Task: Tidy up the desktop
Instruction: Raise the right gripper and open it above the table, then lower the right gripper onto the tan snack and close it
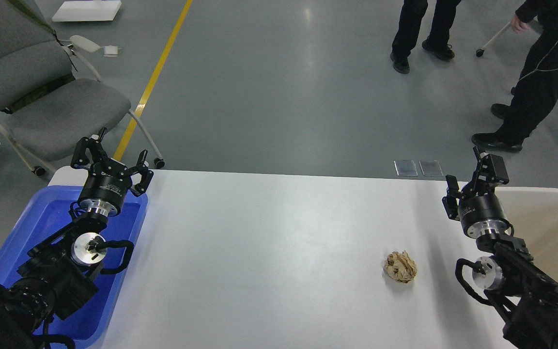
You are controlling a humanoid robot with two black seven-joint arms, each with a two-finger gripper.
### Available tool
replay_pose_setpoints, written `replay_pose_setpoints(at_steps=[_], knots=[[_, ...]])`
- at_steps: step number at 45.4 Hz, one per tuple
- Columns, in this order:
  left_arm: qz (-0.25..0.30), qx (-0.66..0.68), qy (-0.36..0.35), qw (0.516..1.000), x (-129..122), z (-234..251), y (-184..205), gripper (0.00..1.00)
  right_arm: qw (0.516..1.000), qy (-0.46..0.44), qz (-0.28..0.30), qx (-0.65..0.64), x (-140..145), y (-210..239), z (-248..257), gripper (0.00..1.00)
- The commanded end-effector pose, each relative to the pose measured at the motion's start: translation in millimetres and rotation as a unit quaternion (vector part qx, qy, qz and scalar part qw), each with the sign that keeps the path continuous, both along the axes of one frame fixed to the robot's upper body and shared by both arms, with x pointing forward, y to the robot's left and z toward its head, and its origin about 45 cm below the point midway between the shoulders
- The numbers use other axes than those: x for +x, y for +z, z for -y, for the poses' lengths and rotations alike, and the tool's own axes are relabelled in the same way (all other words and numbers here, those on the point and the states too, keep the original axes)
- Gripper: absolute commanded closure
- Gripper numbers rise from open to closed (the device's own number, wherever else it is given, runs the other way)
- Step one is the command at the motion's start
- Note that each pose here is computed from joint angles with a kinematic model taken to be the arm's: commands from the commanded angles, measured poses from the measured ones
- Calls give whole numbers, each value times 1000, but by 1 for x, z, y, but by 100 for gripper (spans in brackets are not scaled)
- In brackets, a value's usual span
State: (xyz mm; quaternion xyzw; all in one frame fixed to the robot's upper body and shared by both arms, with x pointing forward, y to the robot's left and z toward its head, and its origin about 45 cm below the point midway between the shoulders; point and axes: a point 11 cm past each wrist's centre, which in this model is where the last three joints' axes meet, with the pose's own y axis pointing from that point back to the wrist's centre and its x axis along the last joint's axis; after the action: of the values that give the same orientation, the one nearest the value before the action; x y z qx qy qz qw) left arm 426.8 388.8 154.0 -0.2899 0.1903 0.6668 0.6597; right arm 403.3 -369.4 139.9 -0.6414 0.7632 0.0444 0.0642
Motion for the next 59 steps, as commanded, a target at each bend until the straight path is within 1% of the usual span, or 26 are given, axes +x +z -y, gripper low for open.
replay_pose_setpoints(at_steps=[1,12,15,17,22,24,28,33,38,45,46,50,54,56,59], knots=[[0,1,0,1000,0,0,0,0,1000,-1,0,0,0,0,0,0],[0,0,1,1000,0,0,0,0,1000,3,1,6,1,-1,-7,0],[0,0,0,1000,0,0,0,0,1000,4,-7,5,1,-3,-8,0],[0,0,0,1000,0,0,0,0,1000,5,-18,3,1,-5,-9,0],[0,0,0,1000,0,0,0,0,996,14,-84,8,6,-14,-18,0],[0,0,0,1000,0,0,0,0,995,21,-97,12,11,-12,-28,0],[0,0,0,1000,0,0,0,0,995,43,-86,12,20,6,-45,0],[0,0,0,1000,0,0,0,0,994,70,-72,-31,30,26,-50,0],[0,0,0,1000,0,0,0,0,985,118,-84,-98,28,26,-58,0],[0,0,0,1000,0,0,0,0,955,199,-68,-208,31,51,-77,0],[0,0,1,1000,0,0,0,0,945,212,-74,-237,32,52,-77,0],[0,0,1,1000,0,0,0,0,923,235,-98,-288,33,52,-77,0],[0,0,1,1000,0,0,0,0,885,267,-160,-346,31,53,-79,0],[0,0,1,1000,0,0,0,0,869,278,-179,-368,31,55,-83,0],[0,0,1,1000,0,0,0,0,850,295,-177,-399,31,63,-90,0]])
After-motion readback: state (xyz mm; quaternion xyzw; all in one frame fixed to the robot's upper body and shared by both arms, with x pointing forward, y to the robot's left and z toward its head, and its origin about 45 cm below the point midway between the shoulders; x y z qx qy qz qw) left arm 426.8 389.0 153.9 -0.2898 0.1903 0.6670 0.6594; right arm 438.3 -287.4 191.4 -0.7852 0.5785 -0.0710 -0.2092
